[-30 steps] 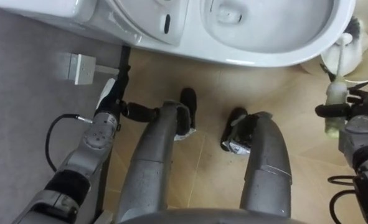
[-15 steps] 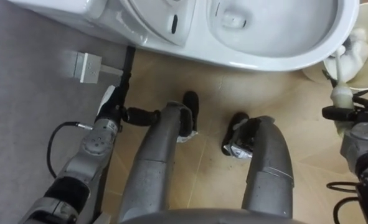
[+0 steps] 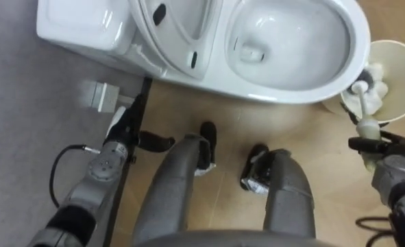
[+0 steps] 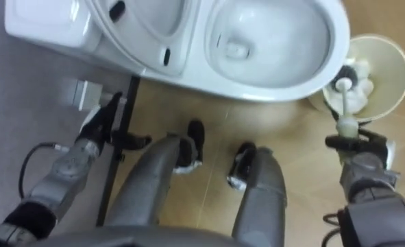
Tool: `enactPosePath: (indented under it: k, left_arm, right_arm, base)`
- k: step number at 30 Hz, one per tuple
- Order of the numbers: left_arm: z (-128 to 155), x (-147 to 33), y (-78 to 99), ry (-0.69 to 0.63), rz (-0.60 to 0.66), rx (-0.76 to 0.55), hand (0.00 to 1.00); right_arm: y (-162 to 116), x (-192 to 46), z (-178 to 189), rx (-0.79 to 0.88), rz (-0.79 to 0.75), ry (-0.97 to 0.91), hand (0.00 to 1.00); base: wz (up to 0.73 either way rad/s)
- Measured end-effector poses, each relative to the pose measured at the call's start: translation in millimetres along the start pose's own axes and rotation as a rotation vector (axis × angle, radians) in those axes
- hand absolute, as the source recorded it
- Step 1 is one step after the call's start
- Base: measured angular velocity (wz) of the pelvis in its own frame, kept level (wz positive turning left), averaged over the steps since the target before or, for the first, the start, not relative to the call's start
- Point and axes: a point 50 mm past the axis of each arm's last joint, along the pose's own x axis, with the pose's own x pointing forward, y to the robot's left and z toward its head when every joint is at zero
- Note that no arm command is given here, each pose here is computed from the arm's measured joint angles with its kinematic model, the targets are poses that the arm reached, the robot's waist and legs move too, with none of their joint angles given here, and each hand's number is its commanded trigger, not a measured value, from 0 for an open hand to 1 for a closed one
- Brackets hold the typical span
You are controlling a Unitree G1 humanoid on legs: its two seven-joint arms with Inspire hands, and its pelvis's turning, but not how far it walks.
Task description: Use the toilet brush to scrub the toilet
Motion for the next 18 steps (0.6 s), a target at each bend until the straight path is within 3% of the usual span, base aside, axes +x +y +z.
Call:
enactPosePath:
  k: [7, 15, 18]
  left_arm:
    - [-23.4, -12.2, 7.3, 0.062, 0.044, -0.015, 0.0]
    - [-75.2, -60.0, 20.5, 0.184, 0.158, -0.007, 0.0]
    - [-84.5, -70.3, 22.3, 0.2, 0.187, -0.012, 0.0]
  right_arm:
    - [5.7, -5.1, -30.6, 0.08, 0.031, 0.094, 1.0]
    - [-12.9, -23.0, -108.3, 0.16, -0.023, 0.271, 1.0]
    - [-13.4, -28.6, -120.9, 0.187, -0.02, 0.289, 1.0]
  base:
    - [0.03]
    - [0.03]
    - [0.03]
